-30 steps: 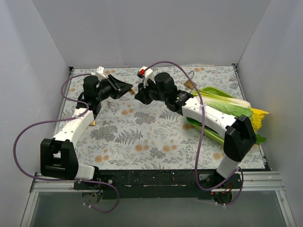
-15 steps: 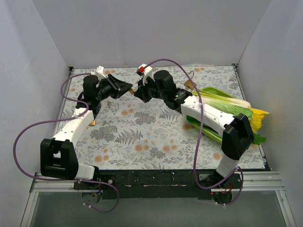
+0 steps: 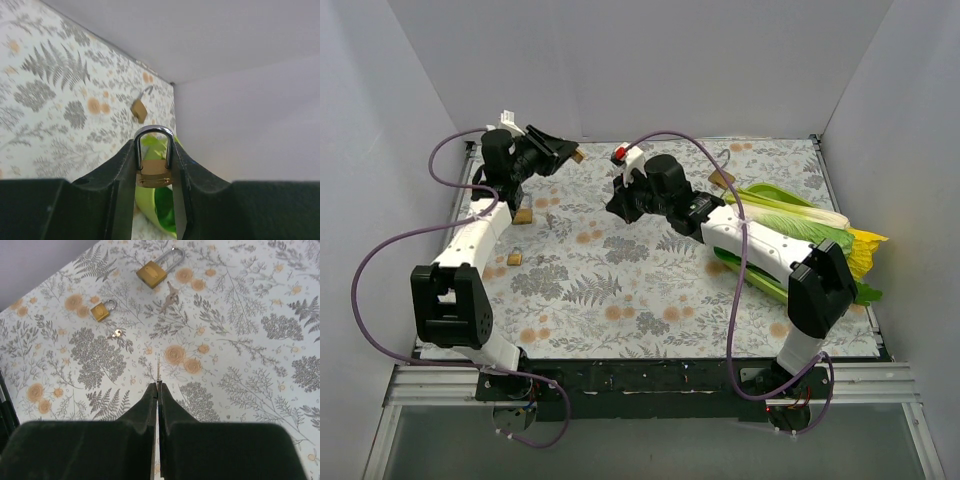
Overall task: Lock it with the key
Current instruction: Lock the lock, then place the lock at the center of the board, then place the key at the center of the board.
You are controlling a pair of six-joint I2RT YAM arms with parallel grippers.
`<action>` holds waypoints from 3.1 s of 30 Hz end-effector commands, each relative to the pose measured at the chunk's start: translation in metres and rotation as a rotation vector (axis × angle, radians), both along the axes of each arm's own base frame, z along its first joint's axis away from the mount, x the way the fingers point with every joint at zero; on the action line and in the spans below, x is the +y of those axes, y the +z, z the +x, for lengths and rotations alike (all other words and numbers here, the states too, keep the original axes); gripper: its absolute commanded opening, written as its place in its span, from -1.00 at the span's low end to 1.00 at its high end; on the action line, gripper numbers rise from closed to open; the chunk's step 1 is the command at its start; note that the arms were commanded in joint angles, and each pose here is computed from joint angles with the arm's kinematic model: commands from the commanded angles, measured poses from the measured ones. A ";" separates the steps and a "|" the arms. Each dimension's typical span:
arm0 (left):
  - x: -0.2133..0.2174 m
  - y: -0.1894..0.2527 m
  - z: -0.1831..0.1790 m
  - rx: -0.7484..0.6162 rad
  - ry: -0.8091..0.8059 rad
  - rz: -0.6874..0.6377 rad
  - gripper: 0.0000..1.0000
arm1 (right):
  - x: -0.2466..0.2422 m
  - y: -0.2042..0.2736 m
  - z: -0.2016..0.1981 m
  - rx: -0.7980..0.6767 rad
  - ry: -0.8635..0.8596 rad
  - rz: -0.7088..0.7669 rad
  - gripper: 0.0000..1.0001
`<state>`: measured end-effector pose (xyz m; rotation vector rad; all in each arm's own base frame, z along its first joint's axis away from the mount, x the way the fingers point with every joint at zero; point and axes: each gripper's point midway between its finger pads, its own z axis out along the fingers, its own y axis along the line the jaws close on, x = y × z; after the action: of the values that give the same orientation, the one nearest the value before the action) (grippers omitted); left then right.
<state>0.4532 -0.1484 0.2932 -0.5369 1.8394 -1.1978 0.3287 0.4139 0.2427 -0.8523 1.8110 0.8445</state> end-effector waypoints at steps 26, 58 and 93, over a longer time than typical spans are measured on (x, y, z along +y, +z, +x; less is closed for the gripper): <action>0.033 -0.196 0.029 0.365 -0.282 0.627 -1.00 | 0.056 -0.111 0.094 0.311 -0.121 0.089 -0.97; 0.012 -0.261 0.026 0.491 -0.267 0.734 -0.62 | 0.038 -0.197 0.099 0.596 -0.194 0.108 -0.97; 0.029 -0.179 0.035 0.324 -0.156 0.610 0.96 | 0.021 -0.225 0.109 0.657 -0.345 0.066 -0.30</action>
<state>0.4842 -0.1166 0.0570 -0.2997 2.5533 -0.5696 0.4275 0.4447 0.0351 -0.2442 2.3454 1.1150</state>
